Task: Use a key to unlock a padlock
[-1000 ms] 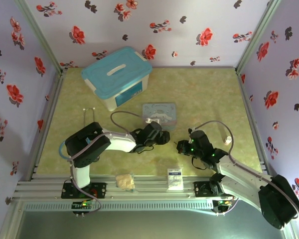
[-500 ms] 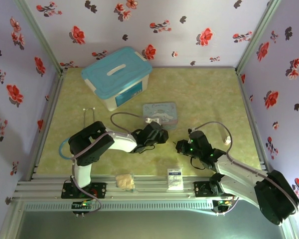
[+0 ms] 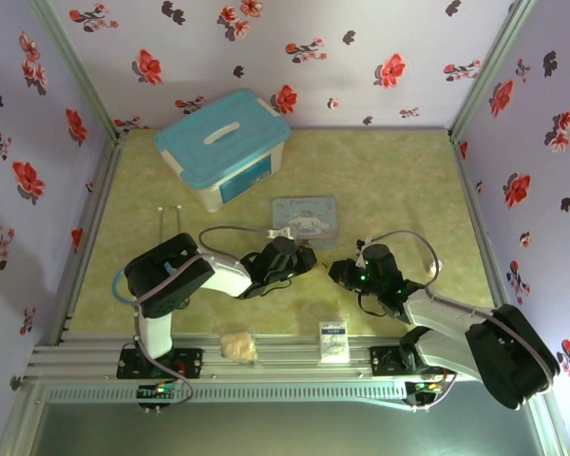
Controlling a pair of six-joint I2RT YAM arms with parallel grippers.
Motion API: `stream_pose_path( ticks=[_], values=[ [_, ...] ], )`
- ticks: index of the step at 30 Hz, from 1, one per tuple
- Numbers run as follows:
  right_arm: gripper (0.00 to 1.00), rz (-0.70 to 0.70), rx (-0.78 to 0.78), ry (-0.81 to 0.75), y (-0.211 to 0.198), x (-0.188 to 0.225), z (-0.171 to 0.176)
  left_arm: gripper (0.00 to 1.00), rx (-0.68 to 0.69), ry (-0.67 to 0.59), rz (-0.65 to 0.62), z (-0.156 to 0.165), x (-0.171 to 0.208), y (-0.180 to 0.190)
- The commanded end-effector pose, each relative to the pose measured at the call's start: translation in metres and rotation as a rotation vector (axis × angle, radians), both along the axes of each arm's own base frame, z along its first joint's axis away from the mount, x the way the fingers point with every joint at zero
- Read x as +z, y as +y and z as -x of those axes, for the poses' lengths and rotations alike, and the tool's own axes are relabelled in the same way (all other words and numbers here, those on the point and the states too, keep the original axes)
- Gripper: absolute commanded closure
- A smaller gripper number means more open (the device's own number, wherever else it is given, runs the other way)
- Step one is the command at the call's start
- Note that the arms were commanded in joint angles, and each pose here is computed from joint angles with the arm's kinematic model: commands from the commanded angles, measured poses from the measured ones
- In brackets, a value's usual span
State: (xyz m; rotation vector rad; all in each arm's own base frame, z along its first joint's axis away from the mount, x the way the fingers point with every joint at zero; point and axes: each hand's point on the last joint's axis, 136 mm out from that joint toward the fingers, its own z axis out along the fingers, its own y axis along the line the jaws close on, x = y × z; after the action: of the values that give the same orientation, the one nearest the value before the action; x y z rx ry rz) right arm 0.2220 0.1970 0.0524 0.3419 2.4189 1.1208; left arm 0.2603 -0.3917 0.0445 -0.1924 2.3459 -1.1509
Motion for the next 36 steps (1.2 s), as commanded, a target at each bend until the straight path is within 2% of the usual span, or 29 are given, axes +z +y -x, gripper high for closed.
stream_pose_path(
  ticks=[1,7,12,22,36],
  values=[
    [1.00,-0.085,0.033,0.012,0.009,0.004,0.002,0.97,0.037,0.013,0.105,-0.005,0.022,-0.002],
    [1.00,-0.148,0.087,0.031,0.016,0.008,0.006,1.00,0.105,0.035,0.220,-0.009,0.026,0.005],
    [1.00,-0.150,0.113,0.055,0.014,0.005,0.009,1.00,0.116,0.026,0.244,-0.011,0.031,0.005],
    [1.00,-0.256,0.112,0.054,0.017,0.007,-0.003,1.00,0.122,0.034,0.259,-0.013,0.033,0.004],
    [1.00,-0.252,0.106,0.038,0.013,0.003,-0.005,1.00,0.119,0.026,0.227,-0.014,0.033,0.005]
  ],
)
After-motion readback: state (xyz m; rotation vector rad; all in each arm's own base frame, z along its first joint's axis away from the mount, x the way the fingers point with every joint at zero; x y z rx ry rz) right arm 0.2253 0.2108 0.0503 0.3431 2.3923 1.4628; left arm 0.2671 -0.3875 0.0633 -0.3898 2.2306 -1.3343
